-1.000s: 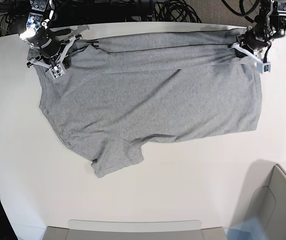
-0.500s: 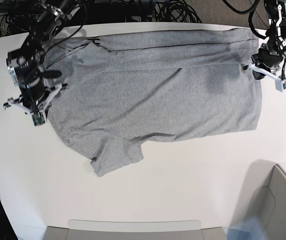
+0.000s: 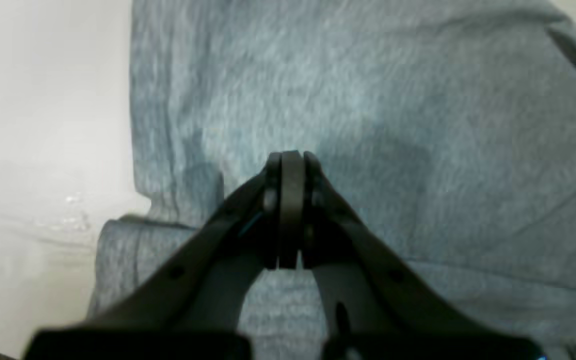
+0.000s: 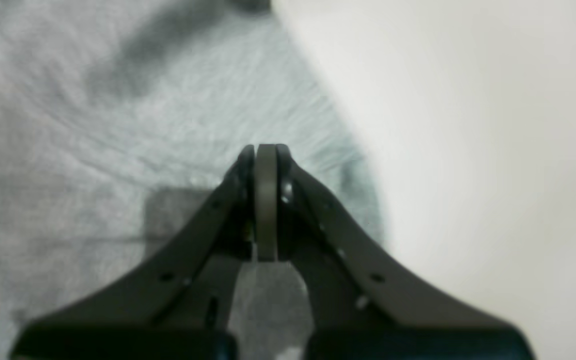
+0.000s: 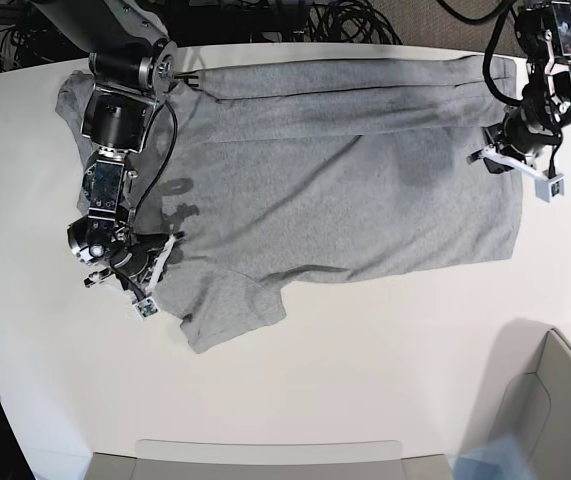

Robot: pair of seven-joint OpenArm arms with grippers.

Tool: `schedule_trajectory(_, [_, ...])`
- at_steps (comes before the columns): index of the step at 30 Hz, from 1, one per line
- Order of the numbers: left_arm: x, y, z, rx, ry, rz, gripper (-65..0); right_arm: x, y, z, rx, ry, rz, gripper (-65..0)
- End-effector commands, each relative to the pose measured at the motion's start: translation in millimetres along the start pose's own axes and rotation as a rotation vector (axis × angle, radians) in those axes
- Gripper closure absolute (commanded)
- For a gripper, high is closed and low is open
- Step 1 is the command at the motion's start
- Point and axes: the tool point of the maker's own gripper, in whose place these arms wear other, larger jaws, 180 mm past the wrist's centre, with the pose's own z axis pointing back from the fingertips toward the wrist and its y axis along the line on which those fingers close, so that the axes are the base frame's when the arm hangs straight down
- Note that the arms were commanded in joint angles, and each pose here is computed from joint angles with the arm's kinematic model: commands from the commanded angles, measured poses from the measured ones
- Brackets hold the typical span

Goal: Fold the T-shirt properly
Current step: 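Move both grippers to the hem corners and grasp them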

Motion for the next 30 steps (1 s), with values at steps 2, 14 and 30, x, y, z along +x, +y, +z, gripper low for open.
schedule_trajectory(2, [10,-3,4,-0.007,-0.034,-0.007,0.0,0,-17,2,-0.037,0.007,-0.004,0.0])
schedule_trajectory(14, [24,-12,2,-0.028,-0.064,-0.009,0.0,-26,-5,62,-0.091,0.052,0.165,0.0])
schedule_trajectory(30, [21,-15,1,-0.038,-0.059,0.003,0.0,80,-67,15,0.014,-0.087,0.081,-30.5])
